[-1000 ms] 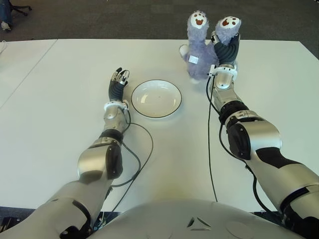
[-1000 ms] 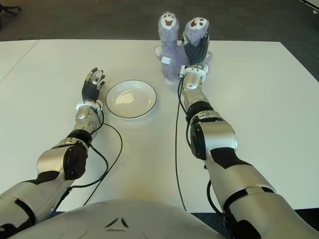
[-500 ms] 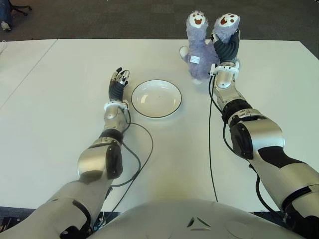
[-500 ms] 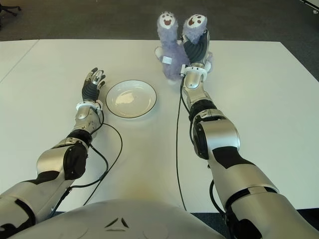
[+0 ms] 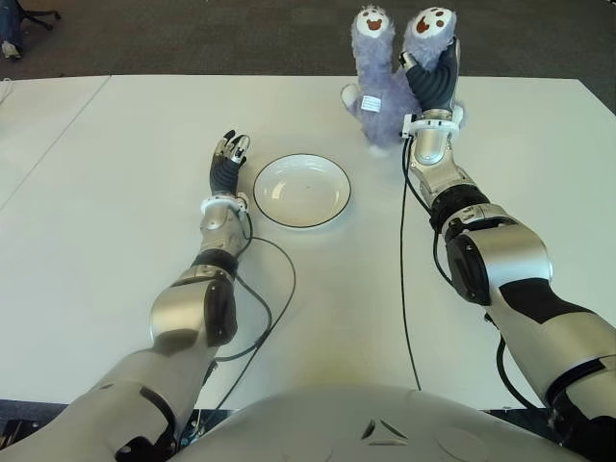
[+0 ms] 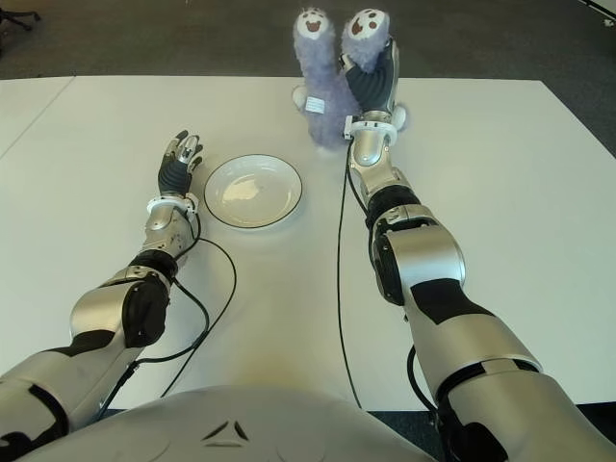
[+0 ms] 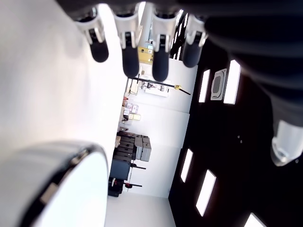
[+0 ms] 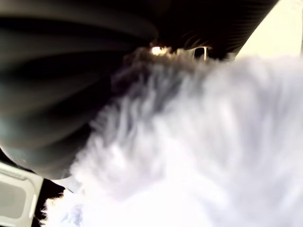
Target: Put the doll into the plate.
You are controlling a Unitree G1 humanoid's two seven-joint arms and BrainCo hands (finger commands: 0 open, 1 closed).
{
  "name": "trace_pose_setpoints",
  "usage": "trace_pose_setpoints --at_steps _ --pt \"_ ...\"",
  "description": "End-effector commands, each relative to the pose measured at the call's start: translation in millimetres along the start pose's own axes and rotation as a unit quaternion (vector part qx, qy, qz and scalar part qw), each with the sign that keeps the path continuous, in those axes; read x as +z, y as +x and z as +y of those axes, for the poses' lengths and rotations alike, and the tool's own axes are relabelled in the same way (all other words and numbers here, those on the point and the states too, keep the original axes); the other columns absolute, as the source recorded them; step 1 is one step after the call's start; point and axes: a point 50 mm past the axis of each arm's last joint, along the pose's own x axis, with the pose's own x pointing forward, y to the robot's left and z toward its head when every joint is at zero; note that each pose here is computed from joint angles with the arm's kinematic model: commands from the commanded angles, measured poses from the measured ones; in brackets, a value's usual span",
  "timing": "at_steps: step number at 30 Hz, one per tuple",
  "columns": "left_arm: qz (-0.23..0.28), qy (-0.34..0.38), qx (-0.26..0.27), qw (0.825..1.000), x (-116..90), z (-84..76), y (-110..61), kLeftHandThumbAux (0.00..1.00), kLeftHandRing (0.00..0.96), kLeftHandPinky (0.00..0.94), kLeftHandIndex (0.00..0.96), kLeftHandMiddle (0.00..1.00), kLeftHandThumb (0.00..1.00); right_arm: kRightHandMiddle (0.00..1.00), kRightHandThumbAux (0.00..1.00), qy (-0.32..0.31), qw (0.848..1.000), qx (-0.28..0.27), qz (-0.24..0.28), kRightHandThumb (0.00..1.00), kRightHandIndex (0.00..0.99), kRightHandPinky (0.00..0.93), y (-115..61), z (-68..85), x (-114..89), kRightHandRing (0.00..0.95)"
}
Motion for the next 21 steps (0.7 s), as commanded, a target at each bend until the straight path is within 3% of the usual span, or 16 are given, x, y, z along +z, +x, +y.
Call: trace_pose_setpoints --at_steps 1,13,21 --pt "0.179 -0.002 0.029 0.983 -74.8 9.4 -41.7 0.541 0.138 0.071 0.142 0.178 0.000 0.861 0.727 0.012 0.998 0.011 -0.068 0.680 0.434 0.818 8.3 9.1 24.1 0.863" --pt "0.177 -0.012 0.030 0.984 -74.9 9.2 -42.0 0.540 0.158 0.123 0.148 0.191 0.000 0.860 0.728 -0.002 0.983 0.030 -0.182 0.680 0.434 0.838 1.1 24.3 49.1 0.865" --pt "0.182 -0.007 0.032 0.983 -75.0 9.8 -41.4 0.536 0.145 0.085 0.135 0.183 0.000 0.862 0.728 -0.005 0.967 0.031 -0.254 0.680 0.434 0.848 -7.7 35.0 63.6 0.869"
